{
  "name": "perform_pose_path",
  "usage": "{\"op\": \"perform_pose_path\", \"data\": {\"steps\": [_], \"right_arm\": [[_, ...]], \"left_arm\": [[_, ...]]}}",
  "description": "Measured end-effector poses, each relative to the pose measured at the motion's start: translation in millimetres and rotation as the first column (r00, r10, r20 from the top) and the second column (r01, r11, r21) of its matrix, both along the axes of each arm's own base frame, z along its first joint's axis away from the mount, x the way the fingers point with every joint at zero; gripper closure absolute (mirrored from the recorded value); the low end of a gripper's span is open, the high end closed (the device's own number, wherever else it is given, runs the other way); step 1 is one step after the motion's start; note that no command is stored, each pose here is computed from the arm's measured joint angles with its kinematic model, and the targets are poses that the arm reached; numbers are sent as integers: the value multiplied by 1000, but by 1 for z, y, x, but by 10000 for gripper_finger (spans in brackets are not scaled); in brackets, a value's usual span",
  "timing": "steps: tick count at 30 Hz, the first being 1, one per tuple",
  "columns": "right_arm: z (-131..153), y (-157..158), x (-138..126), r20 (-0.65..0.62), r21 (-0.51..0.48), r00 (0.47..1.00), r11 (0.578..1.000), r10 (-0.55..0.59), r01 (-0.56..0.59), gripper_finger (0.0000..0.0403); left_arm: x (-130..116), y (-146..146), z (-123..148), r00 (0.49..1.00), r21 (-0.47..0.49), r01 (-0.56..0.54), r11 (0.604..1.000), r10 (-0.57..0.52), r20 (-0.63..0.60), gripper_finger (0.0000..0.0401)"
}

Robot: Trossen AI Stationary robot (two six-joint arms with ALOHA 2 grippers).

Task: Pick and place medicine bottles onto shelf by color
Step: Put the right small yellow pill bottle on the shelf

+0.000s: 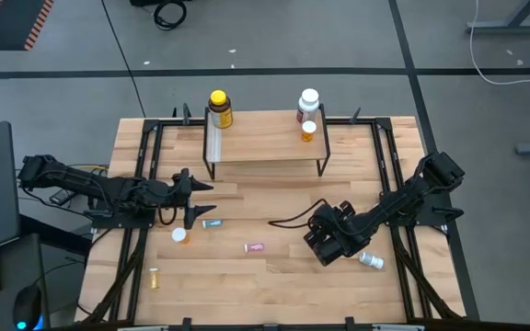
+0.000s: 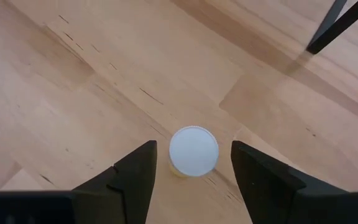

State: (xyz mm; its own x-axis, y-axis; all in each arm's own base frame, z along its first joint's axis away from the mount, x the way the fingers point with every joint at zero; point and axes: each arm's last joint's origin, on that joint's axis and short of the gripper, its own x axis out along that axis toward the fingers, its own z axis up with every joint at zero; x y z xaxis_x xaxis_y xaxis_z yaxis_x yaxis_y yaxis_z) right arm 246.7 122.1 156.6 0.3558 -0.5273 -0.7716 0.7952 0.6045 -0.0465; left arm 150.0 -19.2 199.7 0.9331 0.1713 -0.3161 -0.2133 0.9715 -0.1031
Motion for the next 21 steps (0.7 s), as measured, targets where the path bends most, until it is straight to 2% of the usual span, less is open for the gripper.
{"op": "perform_pose_path", "data": {"steps": [10,21], "right_arm": [[-1,-5,3,-26,21,1000,1000,-3,3,194],[-1,-5,4,-29,40,999,999,13,-12,261]], "left_arm": [[0,0,0,1000,0,0,1000,0,0,87],[0,0,0,1000,0,0,1000,0,0,88]]}}
